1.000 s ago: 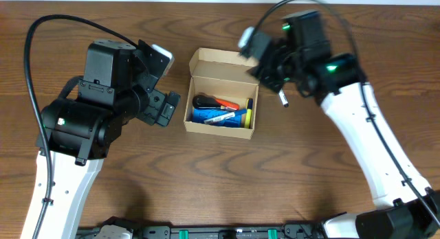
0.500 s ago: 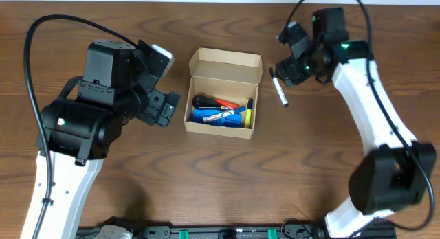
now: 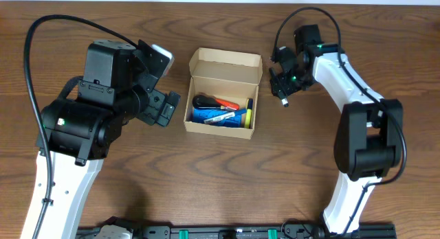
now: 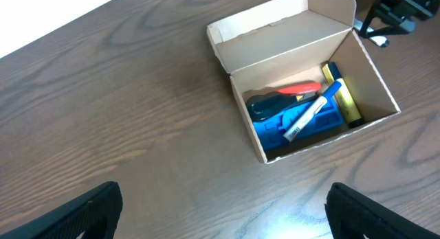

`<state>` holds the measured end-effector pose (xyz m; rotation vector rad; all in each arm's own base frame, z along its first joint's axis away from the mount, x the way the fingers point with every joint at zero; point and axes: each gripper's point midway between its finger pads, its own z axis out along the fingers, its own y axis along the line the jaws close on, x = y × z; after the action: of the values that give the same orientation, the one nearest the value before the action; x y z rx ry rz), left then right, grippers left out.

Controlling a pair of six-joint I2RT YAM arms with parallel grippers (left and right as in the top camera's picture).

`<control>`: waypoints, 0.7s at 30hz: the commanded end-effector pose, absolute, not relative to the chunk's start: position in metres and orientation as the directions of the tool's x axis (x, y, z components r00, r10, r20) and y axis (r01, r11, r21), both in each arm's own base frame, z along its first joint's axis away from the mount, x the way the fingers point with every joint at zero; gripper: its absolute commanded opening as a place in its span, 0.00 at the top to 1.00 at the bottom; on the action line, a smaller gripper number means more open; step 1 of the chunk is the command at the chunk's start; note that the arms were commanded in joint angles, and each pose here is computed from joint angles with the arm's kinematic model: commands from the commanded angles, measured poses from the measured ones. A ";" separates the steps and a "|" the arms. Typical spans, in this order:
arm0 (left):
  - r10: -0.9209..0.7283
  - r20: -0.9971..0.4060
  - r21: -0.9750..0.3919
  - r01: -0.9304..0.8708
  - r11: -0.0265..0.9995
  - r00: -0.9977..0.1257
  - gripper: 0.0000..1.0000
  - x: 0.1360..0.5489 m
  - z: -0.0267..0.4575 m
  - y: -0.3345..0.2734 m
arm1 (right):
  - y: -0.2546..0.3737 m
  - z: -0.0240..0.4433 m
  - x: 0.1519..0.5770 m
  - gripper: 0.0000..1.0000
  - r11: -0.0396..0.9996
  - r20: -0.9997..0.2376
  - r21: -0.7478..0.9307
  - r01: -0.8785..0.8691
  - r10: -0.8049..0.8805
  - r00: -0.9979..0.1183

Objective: Pack container
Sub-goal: 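Open the right gripper and withdraw it to the right, then grasp the black-capped white marker with the right gripper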

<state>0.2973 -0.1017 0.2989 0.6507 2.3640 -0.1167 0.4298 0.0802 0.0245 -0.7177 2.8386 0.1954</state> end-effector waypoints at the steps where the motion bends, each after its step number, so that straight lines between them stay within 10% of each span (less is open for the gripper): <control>1: 0.410 -0.647 0.081 0.477 0.875 -0.643 0.05 0.298 0.306 -0.102 | 0.074 0.004 0.427 0.32 0.885 -0.189 0.093 -0.456 -0.434 -0.881; 11: 0.410 -0.647 0.081 0.477 0.875 -0.642 0.05 0.298 0.306 -0.102 | 0.061 -0.008 0.435 0.38 0.923 -0.173 0.022 -0.385 -0.376 -0.910; 21: 0.410 -0.647 0.081 0.477 0.875 -0.642 0.05 0.298 0.306 -0.102 | 0.061 -0.008 0.437 0.66 0.927 -0.176 -0.005 -0.375 -0.370 -0.912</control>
<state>0.2973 -0.1017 0.2989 0.6507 2.3640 -0.1167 0.4405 0.0642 0.0007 -0.5832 2.8873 0.0602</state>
